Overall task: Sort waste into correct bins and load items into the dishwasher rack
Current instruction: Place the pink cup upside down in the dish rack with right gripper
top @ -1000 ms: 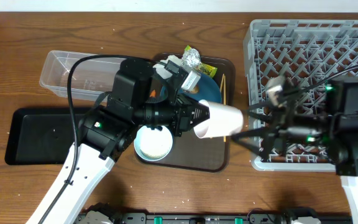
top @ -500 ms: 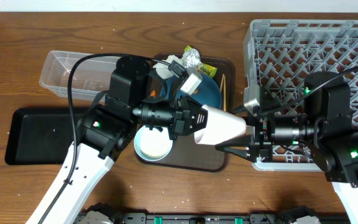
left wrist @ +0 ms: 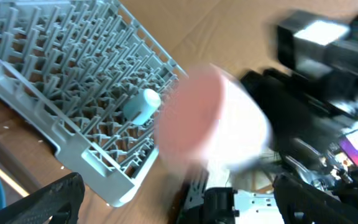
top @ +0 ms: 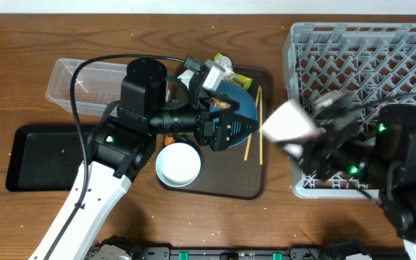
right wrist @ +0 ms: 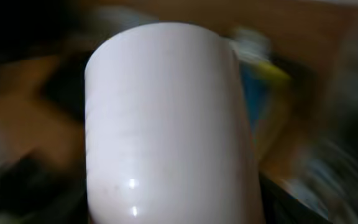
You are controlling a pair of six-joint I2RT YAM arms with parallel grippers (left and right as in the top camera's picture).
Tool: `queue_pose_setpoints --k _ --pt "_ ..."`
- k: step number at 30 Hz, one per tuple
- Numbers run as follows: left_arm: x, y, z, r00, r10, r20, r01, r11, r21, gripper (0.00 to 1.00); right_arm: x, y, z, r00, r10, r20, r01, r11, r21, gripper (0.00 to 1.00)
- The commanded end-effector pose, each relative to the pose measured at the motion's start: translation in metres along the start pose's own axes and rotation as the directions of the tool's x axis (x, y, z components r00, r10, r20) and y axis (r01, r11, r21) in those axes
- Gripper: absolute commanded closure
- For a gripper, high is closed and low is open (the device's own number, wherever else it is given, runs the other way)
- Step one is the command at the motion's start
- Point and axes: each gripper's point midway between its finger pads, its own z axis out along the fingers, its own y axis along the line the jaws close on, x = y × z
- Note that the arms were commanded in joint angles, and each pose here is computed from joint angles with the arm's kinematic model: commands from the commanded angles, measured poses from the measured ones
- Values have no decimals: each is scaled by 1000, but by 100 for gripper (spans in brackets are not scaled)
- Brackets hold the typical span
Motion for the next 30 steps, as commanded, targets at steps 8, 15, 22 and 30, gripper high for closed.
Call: queue_pose_setpoints --k 8,15,22,30 --pt "5 -10 -3 1000 -24 -19 24 1000 20 2 28 -171 -62 801 514 306 -582 551 598 52" --pt "11 -7 -3 998 -55 -38 55 998 11 2 57 -240 -87 594 678 433 -761 300 575 47" --pt "11 -7 -3 998 -55 -38 55 998 11 2 91 -292 -86 371 811 452 -867 127 482 44" --pt "12 -7 -3 998 -58 -40 58 998 10 2 118 -330 -75 153 895 419 -940 0 342 45"
